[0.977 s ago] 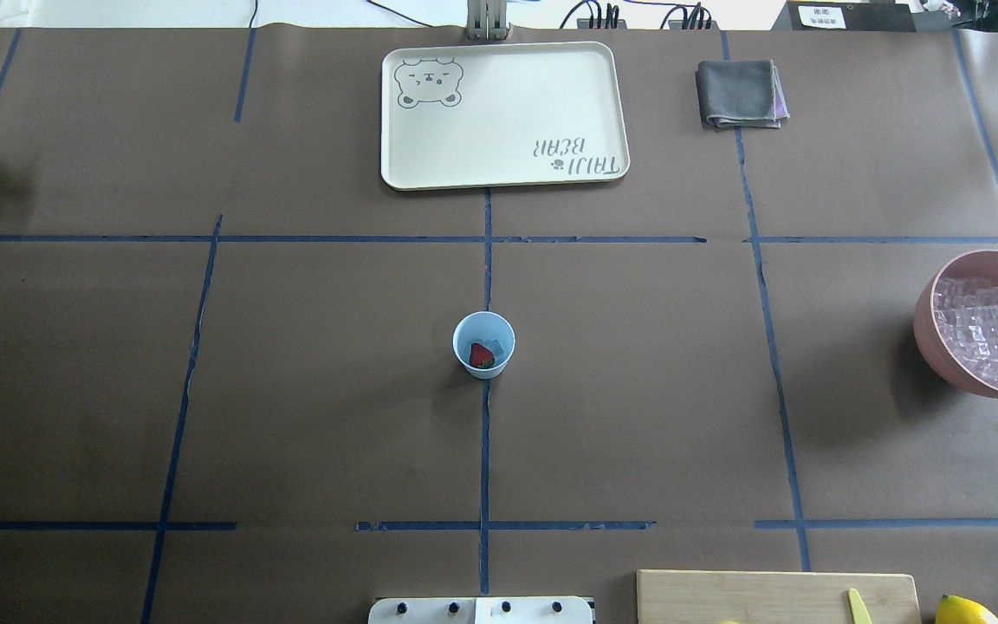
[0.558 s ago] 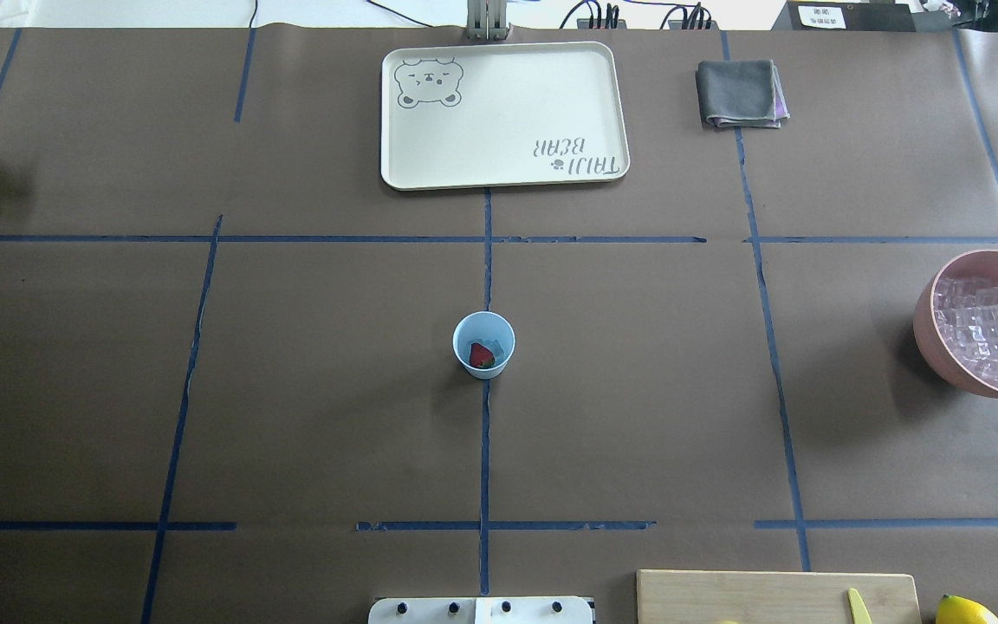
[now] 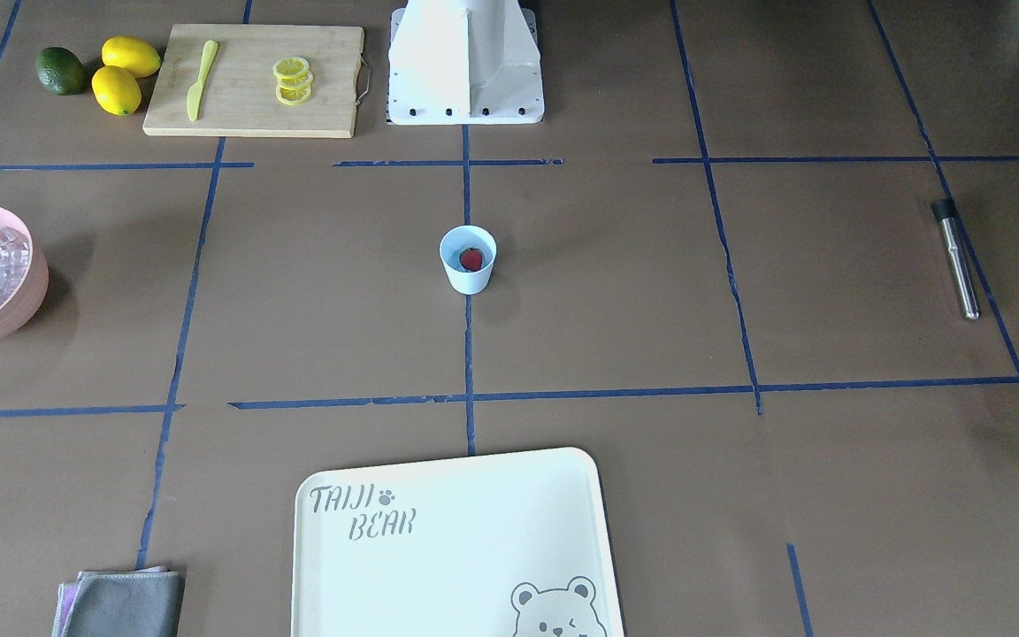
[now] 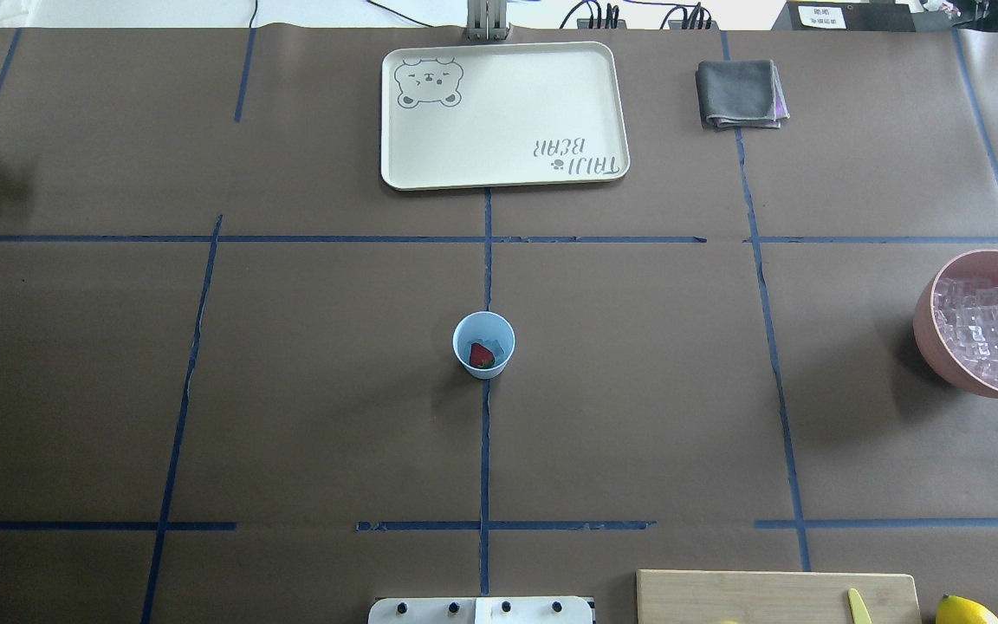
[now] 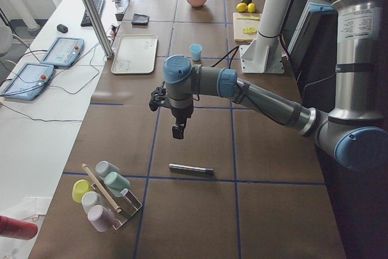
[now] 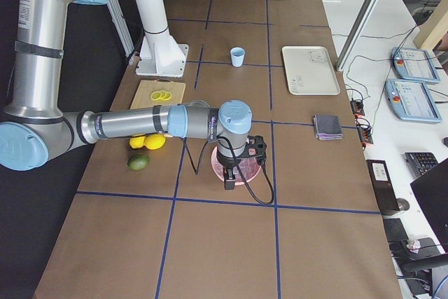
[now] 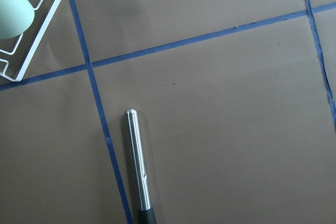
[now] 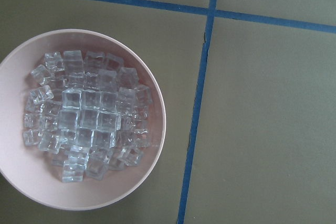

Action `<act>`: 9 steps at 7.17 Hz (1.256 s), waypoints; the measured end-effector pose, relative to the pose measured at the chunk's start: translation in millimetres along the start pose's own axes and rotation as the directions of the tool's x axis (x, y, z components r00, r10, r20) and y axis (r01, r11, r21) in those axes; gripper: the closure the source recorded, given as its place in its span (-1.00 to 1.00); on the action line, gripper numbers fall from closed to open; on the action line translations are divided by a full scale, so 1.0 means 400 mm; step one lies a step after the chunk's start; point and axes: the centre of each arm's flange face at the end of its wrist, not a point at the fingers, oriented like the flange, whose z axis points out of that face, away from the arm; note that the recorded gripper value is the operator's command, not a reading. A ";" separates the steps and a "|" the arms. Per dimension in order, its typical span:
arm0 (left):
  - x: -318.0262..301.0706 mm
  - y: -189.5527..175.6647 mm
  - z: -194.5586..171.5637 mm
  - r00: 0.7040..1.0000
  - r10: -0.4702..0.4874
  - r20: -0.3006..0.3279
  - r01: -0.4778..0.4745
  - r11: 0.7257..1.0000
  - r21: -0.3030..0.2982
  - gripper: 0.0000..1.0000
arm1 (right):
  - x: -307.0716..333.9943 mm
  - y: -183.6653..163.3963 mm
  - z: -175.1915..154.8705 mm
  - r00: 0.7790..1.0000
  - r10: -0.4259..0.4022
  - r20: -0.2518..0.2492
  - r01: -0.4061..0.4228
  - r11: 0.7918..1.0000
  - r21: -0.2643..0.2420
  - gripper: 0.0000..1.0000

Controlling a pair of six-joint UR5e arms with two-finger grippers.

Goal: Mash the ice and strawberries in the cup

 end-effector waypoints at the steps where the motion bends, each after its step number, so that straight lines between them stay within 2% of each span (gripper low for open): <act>1: -0.017 0.012 0.010 1.000 0.007 -0.002 -0.007 1.000 -0.010 -1.00 | 0.025 0.022 0.006 1.000 0.001 0.006 -0.001 1.000 -0.004 -1.00; 3: -0.057 0.006 0.030 1.000 0.028 -0.004 -0.028 0.999 -0.025 -1.00 | 0.065 0.062 0.005 1.000 0.012 0.011 -0.012 1.000 0.000 -1.00; 7: -0.119 0.004 0.041 1.000 -0.003 0.001 0.003 0.999 -0.033 -1.00 | 0.066 0.059 -0.020 1.000 0.000 -0.023 0.000 1.000 0.016 -1.00; 9: -0.125 0.002 0.035 1.000 -0.010 0.003 0.010 1.000 -0.026 -1.00 | 0.059 0.065 -0.026 1.000 -0.001 -0.019 0.002 1.000 0.022 -1.00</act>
